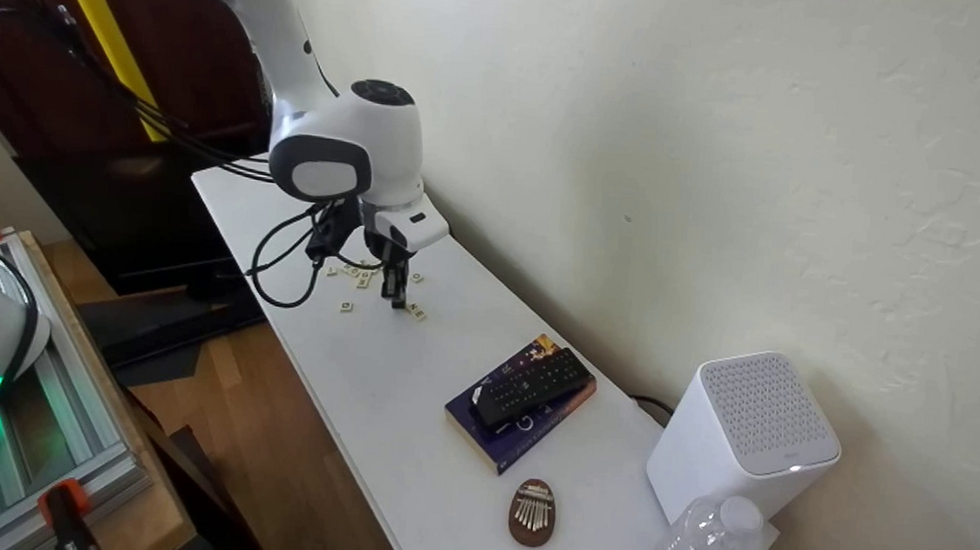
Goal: Spell the word 'Line'.
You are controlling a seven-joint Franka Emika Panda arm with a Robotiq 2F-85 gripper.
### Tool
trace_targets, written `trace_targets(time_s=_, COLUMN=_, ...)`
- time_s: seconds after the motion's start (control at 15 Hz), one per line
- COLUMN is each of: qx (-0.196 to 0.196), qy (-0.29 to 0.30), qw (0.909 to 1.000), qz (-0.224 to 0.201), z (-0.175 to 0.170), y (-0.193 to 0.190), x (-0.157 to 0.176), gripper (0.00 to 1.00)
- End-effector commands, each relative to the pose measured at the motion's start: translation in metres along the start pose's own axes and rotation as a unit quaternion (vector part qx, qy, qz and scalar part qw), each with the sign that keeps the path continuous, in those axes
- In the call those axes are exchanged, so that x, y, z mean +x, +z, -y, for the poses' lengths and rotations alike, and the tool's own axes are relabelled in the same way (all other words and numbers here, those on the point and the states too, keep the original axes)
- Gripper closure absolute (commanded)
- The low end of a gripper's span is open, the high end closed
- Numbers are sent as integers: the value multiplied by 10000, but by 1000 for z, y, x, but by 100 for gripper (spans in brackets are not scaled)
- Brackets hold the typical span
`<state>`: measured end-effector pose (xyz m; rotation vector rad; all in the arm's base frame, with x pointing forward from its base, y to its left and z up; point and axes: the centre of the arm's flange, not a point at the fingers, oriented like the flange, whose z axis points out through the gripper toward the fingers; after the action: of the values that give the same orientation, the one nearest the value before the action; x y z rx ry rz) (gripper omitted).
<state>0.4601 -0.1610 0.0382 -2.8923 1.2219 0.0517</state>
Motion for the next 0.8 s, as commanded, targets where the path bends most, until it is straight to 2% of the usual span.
trace_targets(time_s=0.0, qx=-28, qy=198, qw=9998, qz=74, z=7, y=10, x=3, gripper=100)
trace_targets(time_s=0.73, qx=-36, qy=758, qw=9970, qz=161, z=11, y=10, x=10, gripper=100)
